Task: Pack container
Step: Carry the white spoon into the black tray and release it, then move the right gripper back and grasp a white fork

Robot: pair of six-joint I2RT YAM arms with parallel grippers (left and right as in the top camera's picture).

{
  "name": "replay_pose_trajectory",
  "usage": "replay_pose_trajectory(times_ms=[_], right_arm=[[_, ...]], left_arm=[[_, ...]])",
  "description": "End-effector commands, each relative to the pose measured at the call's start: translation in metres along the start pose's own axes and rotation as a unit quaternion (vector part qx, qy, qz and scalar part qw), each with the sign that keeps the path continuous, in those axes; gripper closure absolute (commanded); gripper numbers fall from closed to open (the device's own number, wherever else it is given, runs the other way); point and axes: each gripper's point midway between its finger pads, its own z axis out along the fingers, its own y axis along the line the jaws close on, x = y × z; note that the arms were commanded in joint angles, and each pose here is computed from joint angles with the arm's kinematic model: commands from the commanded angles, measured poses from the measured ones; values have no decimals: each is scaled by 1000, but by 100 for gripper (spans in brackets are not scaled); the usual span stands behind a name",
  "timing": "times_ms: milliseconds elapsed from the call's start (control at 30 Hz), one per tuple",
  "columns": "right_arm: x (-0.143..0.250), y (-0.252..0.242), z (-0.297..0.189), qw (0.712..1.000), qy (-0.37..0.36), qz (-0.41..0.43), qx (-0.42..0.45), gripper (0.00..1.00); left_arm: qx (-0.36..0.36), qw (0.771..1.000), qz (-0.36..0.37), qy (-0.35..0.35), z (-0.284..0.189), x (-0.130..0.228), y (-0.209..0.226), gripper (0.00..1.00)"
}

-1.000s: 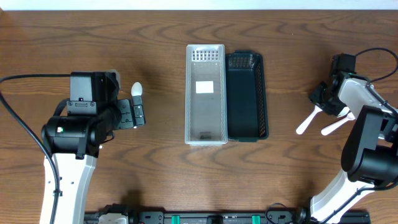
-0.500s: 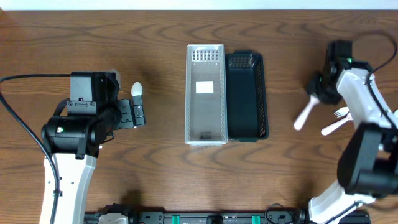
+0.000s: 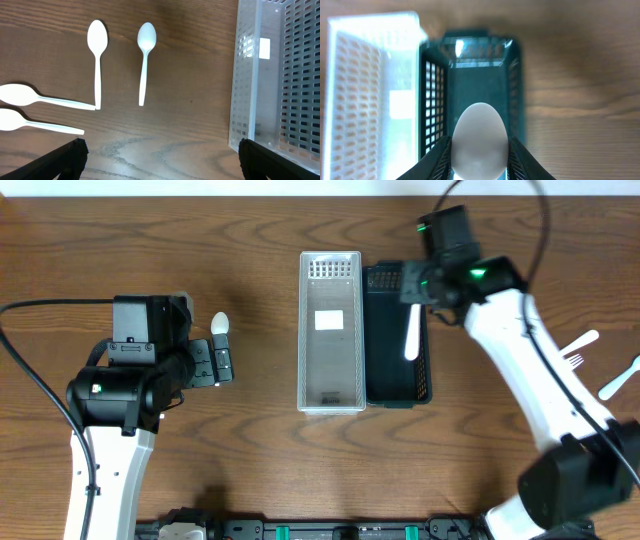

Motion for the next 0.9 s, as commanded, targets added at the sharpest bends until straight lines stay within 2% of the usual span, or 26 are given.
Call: replay_pose_trajectory(times_ms=[0, 100, 200, 233, 267, 400, 500, 567, 667, 700, 733, 800, 867], right_arm=[[31, 9, 41, 998, 60, -21, 15, 99], [44, 12, 57, 996, 83, -31, 22, 97], [45, 14, 59, 996, 83, -38, 21, 70], [44, 14, 59, 996, 82, -41, 20, 65], [43, 15, 57, 996, 81, -42, 19, 61], [36, 16, 47, 996, 70, -48, 15, 59], [15, 14, 21, 997, 43, -60, 6, 43], [-1, 9, -1, 998, 19, -62, 6, 39], [-28, -14, -42, 999, -29, -36, 20, 39], [-36, -28, -58, 998, -48, -11, 29, 34], [-41, -40, -69, 997, -60, 11, 36, 22], [-47, -73, -91, 994, -78, 60, 56, 7], [-45, -113, -107, 987, -81, 114, 84, 1]], left_arm=[[4, 1000, 6, -9, -6, -6, -3, 2], [4, 1000, 7, -9, -6, -6, -3, 2], [4, 1000, 7, -9, -6, -6, -3, 2], [4, 1000, 7, -9, -6, -6, -3, 2], [4, 1000, 6, -9, -6, -6, -3, 2], [4, 1000, 6, -9, -6, -6, -3, 2], [4, 1000, 6, -9, -6, -6, -3, 2], [4, 1000, 6, -10, -6, -6, -3, 2], [4, 1000, 6, -10, -6, -6, -3, 2], [4, 1000, 6, -10, -6, -6, -3, 2], [4, 1000, 6, -10, -6, -6, -3, 2], [4, 1000, 6, -9, -6, -6, -3, 2], [4, 1000, 6, -9, -6, -6, -3, 2]])
